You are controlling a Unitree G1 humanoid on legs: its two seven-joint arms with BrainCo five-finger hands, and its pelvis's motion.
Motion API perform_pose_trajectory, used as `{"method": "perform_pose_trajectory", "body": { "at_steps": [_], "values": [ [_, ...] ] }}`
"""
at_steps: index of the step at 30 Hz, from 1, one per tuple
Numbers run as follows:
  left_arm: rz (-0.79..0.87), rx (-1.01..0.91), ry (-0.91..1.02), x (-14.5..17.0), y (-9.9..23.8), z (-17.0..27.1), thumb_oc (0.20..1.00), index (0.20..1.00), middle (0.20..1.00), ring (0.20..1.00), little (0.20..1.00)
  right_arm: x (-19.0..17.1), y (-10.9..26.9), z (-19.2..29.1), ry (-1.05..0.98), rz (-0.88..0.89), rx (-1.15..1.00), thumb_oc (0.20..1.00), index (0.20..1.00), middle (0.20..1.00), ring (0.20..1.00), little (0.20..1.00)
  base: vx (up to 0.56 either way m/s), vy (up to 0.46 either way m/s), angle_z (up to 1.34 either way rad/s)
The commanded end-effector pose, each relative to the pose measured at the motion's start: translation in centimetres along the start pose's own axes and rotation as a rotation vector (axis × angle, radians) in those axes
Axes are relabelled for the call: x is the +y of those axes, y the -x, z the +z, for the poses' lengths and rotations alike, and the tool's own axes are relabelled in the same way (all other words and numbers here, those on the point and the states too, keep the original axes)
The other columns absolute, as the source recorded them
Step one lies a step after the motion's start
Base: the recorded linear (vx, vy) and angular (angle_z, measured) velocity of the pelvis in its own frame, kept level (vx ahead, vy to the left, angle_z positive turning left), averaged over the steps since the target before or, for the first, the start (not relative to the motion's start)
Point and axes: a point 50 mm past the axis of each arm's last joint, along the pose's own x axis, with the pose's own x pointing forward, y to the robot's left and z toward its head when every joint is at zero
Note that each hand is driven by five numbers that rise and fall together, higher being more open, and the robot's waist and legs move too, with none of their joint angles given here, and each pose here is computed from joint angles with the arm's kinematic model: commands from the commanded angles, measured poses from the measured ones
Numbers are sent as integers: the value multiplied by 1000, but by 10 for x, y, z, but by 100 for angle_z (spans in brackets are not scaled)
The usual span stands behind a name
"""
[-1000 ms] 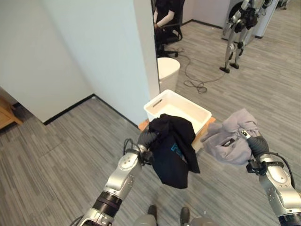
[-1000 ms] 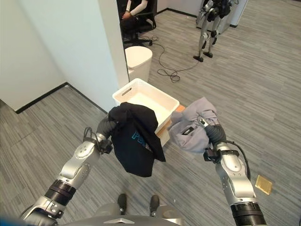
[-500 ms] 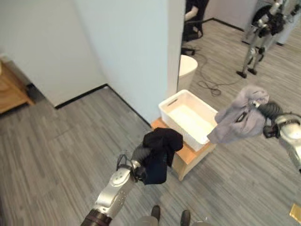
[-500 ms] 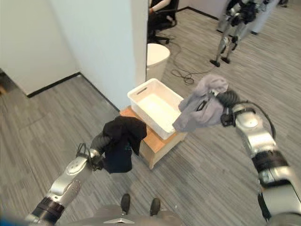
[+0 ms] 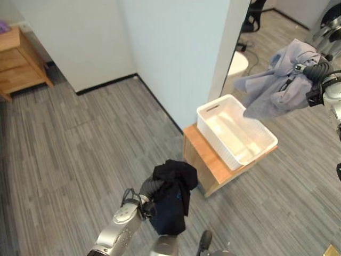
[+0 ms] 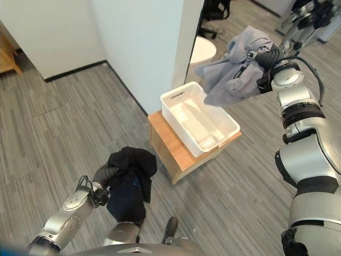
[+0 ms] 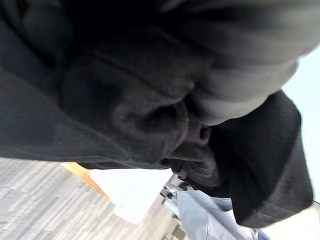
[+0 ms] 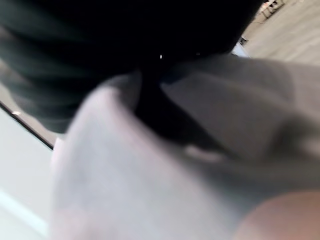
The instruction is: Pick up bed clothes into laundry basket.
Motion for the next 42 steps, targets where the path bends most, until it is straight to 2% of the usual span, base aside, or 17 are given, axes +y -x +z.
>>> {"method": "perform_pose_trajectory", "body": {
  "at_steps": [1, 9, 13, 14, 23, 32, 34, 36, 42],
  "values": [
    [-64, -196, -24, -10, -5, 43, 200, 200, 200, 200, 200, -39, 0, 65, 37, -136, -157, 200, 200, 200, 200, 200, -40, 20, 1],
    [-53, -239, -50, -13, -10, 53, 200, 200, 200, 200, 200, -38, -1, 30, 55, -170, -12, 200, 200, 200, 200, 200, -30, 18, 2],
    [-53, -239, -50, -13, -10, 53, 200, 200, 200, 200, 200, -38, -1, 30, 55, -170, -12, 200, 200, 200, 200, 200, -9, 7, 1],
    [-15, -253, -56, -7, -11, 57, 200, 200, 200, 200, 200, -20, -2, 4, 58, -90, 63, 1000, 1000, 1000, 1000, 1000, -37, 29, 4],
    [-3, -266, -55, -3, -10, 59, 200, 200, 200, 200, 200, -9, -3, 14, 94, -18, 21, 1000, 1000, 1000, 1000, 1000, -3, 4, 1],
    [20, -294, -65, 5, -6, 66, 200, 200, 200, 200, 200, 41, 3, 63, 94, 209, -247, 1000, 1000, 1000, 1000, 1000, -30, 3, -7],
    [25, -308, -81, 7, -6, 71, 200, 200, 200, 200, 200, 50, 12, 68, 72, 260, -321, 1000, 1000, 1000, 1000, 1000, -32, 14, -13],
    [19, -388, -128, 7, -7, 94, 200, 200, 200, 200, 200, 64, 38, 64, 34, 371, -448, 1000, 1000, 1000, 1000, 1000, 4, 18, -9],
    [68, -578, -208, 15, -4, 149, 200, 200, 200, 200, 200, 71, 101, 0, -253, 488, -473, 1000, 1000, 1000, 1000, 1000, 40, 35, -6]
  ]
}}
